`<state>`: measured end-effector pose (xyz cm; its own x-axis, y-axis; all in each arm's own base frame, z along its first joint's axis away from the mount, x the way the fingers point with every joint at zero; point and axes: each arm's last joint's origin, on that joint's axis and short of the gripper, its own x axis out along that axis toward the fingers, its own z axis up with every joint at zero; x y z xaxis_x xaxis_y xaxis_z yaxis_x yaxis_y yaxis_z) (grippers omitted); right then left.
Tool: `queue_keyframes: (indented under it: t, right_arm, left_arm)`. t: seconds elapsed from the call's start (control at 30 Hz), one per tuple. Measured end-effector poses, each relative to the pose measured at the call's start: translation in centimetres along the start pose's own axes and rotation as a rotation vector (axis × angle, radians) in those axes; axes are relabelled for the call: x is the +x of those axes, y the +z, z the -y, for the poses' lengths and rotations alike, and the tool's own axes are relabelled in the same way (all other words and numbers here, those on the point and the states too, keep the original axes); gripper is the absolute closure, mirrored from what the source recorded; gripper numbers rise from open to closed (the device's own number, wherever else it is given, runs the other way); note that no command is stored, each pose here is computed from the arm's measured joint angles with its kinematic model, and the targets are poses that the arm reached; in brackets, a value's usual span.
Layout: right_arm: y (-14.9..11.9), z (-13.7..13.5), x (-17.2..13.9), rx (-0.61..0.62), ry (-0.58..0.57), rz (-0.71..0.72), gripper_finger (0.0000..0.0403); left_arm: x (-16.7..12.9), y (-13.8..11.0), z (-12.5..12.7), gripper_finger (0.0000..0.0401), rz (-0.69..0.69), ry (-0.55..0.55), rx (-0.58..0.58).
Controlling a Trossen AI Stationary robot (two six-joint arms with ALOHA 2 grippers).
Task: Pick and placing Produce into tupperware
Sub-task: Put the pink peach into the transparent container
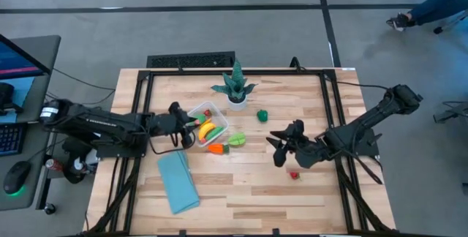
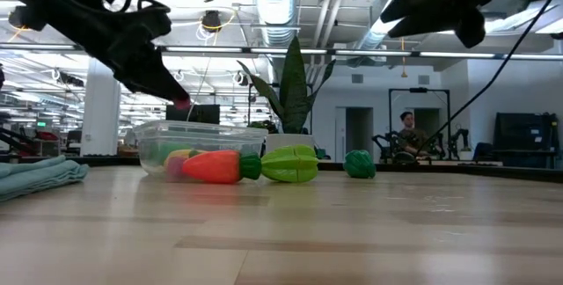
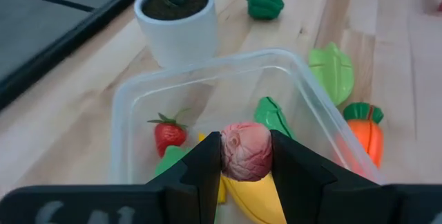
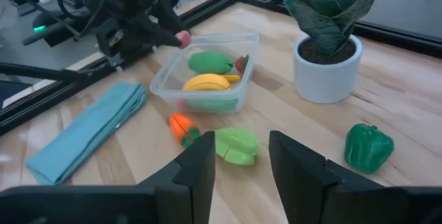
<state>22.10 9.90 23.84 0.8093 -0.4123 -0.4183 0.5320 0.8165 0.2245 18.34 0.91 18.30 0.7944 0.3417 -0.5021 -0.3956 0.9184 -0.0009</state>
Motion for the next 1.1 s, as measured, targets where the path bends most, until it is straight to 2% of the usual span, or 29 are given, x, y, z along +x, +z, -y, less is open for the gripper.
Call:
queue_keyframes:
  t: [0.53,0.97,1.1]
  right_arm:
    - [0.5,0.6,0.9,-0.037,-0.020,-0.018,0.0275]
    - [0.7,0.9,1.3,-0.028,-0.015,-0.036,0.0275]
    - [0.7,0.9,1.3,-0.028,-0.015,-0.036,0.0275]
  left_arm:
    - [0.9,0.3,-2.9,0.0294,-0.044,-0.109,-0.099]
    - [1.0,0.3,-3.4,0.0293,-0.052,-0.094,-0.140]
    - [1.0,0.3,-3.4,0.0277,-0.054,-0.107,-0.140]
